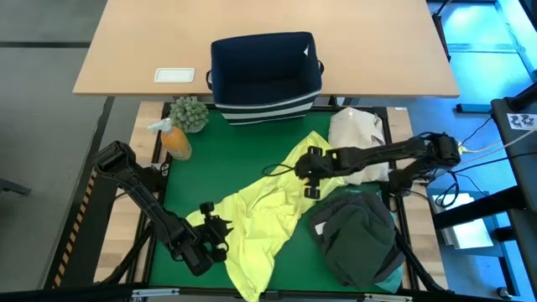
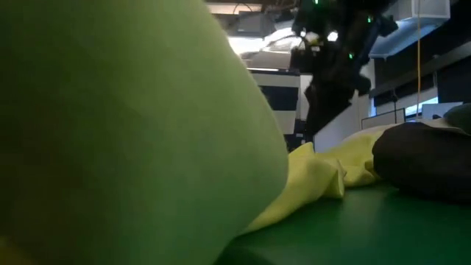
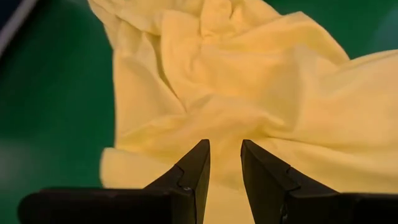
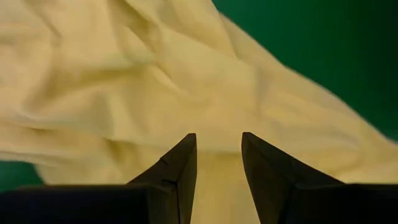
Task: Fold laundry
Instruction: Fold the yellow shirt on the table
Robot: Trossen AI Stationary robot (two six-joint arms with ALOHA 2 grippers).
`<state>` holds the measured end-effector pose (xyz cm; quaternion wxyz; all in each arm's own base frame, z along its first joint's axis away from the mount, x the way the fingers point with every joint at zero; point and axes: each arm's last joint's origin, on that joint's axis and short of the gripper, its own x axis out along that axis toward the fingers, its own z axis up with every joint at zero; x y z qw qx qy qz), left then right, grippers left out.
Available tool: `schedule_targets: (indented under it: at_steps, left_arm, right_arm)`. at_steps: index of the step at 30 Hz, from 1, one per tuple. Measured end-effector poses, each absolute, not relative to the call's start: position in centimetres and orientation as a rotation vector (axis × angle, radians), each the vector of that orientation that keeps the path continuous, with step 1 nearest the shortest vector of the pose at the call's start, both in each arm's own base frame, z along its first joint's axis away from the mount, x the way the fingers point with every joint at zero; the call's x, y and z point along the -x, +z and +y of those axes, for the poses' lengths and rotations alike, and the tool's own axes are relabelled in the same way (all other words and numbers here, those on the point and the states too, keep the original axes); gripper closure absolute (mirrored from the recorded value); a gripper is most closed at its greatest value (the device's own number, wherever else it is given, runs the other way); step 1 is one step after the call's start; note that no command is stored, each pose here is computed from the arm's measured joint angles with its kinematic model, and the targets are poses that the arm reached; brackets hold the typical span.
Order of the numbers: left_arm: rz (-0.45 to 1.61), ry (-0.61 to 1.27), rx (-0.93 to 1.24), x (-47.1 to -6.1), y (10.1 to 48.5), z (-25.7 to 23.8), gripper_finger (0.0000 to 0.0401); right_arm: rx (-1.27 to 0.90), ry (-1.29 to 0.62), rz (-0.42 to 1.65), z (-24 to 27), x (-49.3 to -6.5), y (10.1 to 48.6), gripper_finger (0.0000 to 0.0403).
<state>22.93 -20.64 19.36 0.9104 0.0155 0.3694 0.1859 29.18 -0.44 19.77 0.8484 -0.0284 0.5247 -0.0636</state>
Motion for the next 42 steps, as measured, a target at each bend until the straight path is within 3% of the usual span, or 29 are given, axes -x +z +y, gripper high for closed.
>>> schedule_targets:
  at_steps: [21,29,42]
  left_arm:
    - [1.152,0.395,0.136,-23.0,13.5,-18.2,0.0315]
    - [1.283,0.394,0.212,-21.9,12.9,-18.0,0.0338]
    - [1.581,0.619,0.191,-20.3,15.0,-17.3,0.0375]
  right_arm:
    - [-0.053,-0.305,1.244,-6.6,-27.3,15.5,0.0276]
    - [-0.098,-0.335,1.269,-8.5,-28.0,13.1,0.0276]
    - [0.025,-0.409,1.123,-10.0,-31.4,16.9,0.0276]
